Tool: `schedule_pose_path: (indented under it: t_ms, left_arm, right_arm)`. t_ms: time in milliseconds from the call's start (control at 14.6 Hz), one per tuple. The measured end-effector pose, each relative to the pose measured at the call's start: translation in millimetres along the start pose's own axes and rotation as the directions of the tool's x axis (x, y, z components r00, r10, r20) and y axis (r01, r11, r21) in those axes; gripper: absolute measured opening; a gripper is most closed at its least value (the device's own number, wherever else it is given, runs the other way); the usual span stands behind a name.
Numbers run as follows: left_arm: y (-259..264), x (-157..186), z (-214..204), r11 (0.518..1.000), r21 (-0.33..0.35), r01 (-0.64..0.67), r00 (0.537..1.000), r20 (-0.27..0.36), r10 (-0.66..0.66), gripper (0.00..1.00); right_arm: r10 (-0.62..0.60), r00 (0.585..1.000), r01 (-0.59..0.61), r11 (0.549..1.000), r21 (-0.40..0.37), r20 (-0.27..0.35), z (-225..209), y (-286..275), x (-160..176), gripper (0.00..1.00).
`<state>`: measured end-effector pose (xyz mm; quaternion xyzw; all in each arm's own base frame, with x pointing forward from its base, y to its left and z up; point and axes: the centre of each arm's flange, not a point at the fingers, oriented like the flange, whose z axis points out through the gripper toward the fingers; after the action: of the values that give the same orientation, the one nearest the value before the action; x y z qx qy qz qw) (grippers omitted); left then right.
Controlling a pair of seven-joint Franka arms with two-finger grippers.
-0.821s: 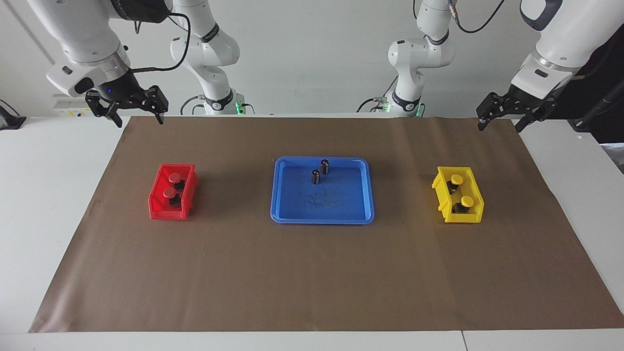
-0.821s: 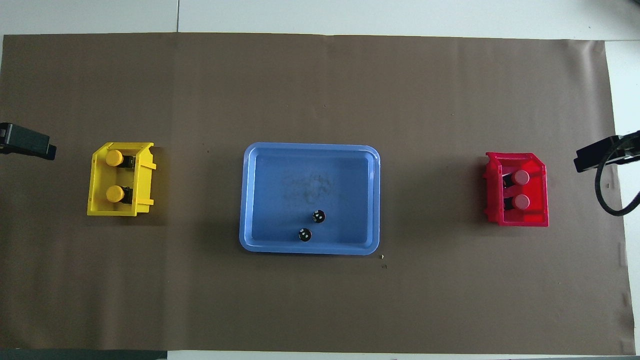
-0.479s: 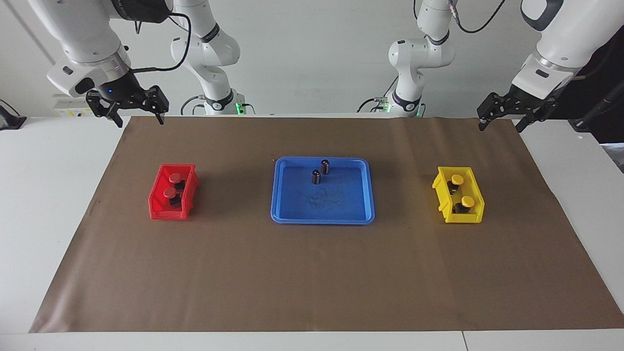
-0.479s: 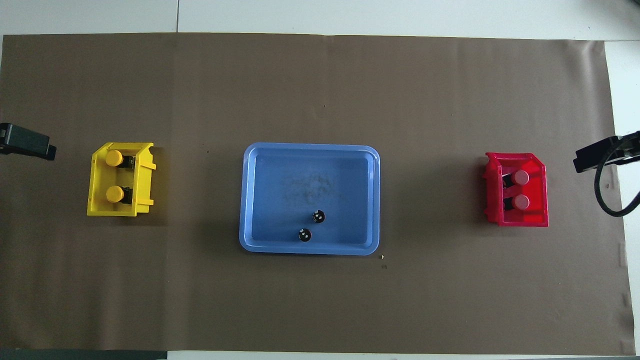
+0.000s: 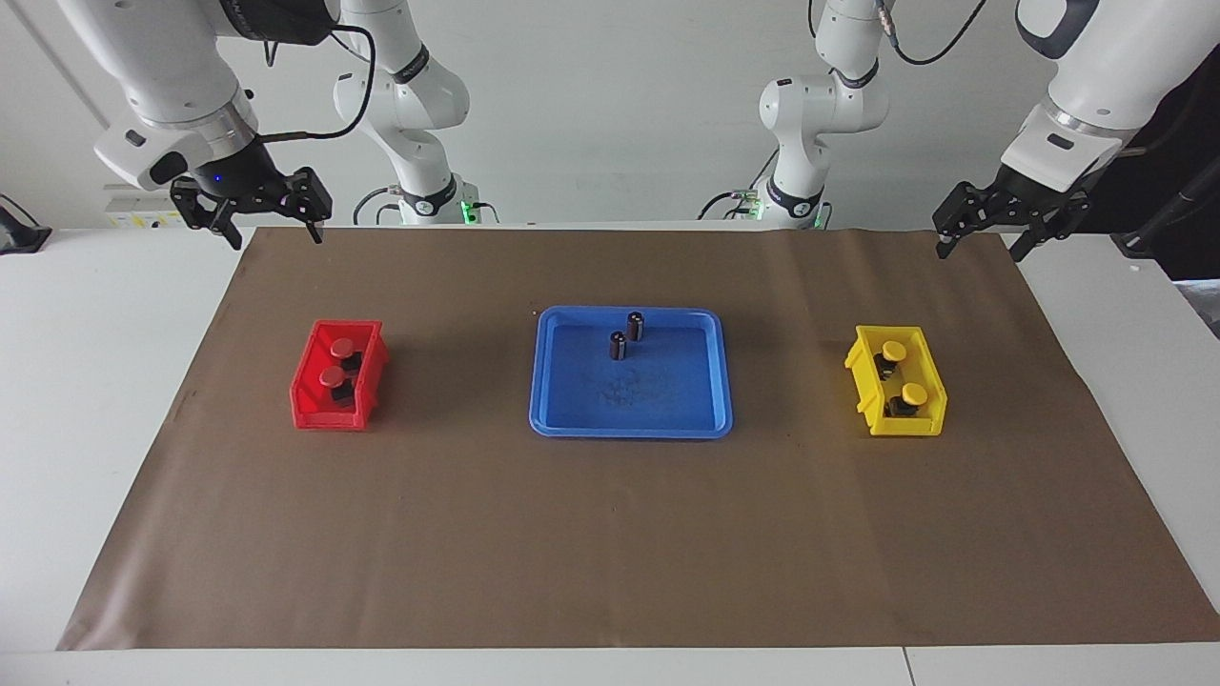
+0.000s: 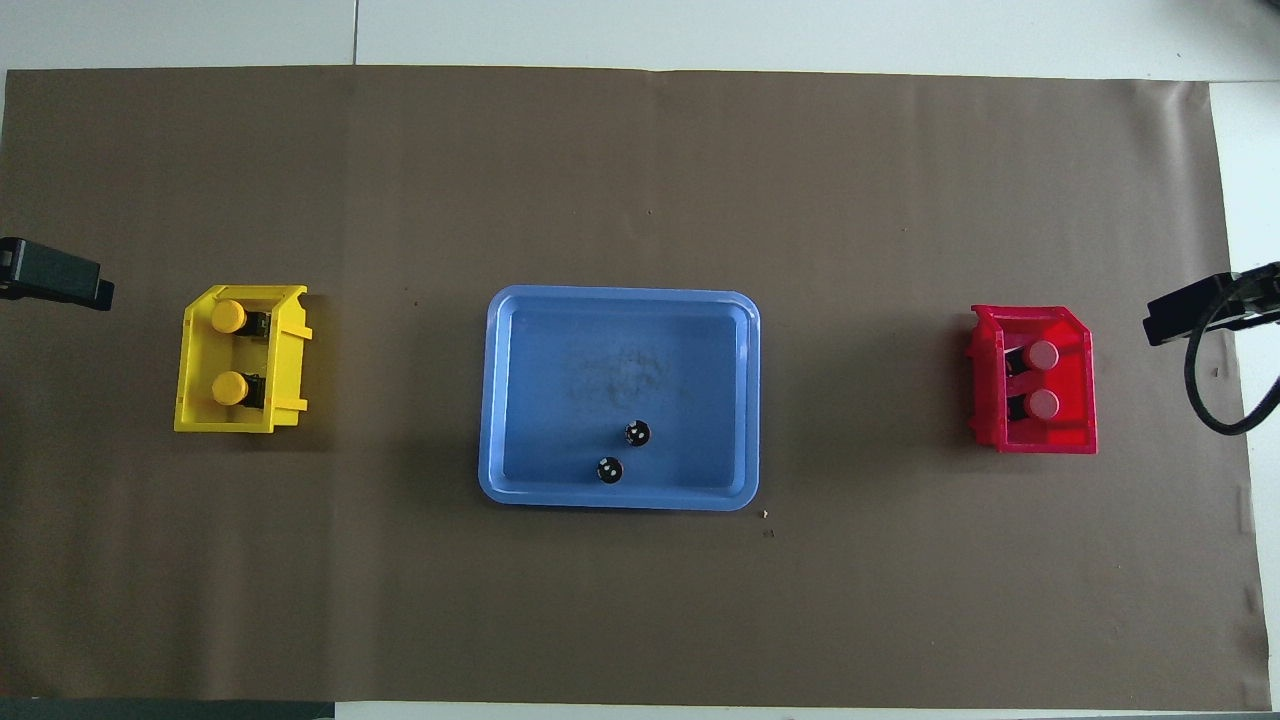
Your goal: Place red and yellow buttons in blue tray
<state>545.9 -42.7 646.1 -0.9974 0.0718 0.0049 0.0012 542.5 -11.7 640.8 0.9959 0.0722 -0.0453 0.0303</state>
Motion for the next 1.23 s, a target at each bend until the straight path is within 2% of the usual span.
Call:
schedule_pose_path:
  t_ms: [205, 342, 410, 615, 889, 1231]
  left_arm:
    - [10.1, 0.6, 0.0, 0.999, 0.000, 0.032, 0.999, 0.000, -0.032, 1.00]
    - [18.8, 1.0, -0.3, 1.000, 0.002, 0.002, 1.000, -0.001, -0.002, 1.00]
    - [20.9, 1.3, -0.4, 1.000, 0.002, -0.017, 1.000, -0.003, 0.017, 1.00]
    - [21.4, 1.5, -0.8, 1.000, 0.002, -0.030, 1.000, -0.006, 0.030, 1.00]
    - [21.3, 1.8, -1.1, 0.999, 0.002, -0.037, 0.999, -0.009, 0.037, 1.00]
    - [16.8, 2.5, -1.0, 1.000, 0.003, -0.031, 0.999, -0.015, 0.031, 1.00]
  right_arm:
    - [-0.005, 0.999, 0.005, 1.000, 0.002, -0.048, 13.7, -1.6, 9.3, 1.00]
    - [-0.008, 0.997, 0.009, 1.000, 0.015, -0.075, 37.1, -4.5, 15.0, 0.95]
    - [-0.008, 0.997, 0.010, 1.000, 0.018, -0.080, 50.0, -5.5, 17.1, 0.89]
    - [-0.011, 0.996, 0.013, 1.000, 0.023, -0.087, 103.7, -8.5, 25.4, 0.85]
    - [0.026, 0.998, -0.023, 0.998, 0.058, -0.054, 182.2, 4.8, 38.3, 0.78]
    - [0.045, 0.996, -0.041, 0.997, 0.059, -0.072, 236.7, 27.4, 36.9, 0.70]
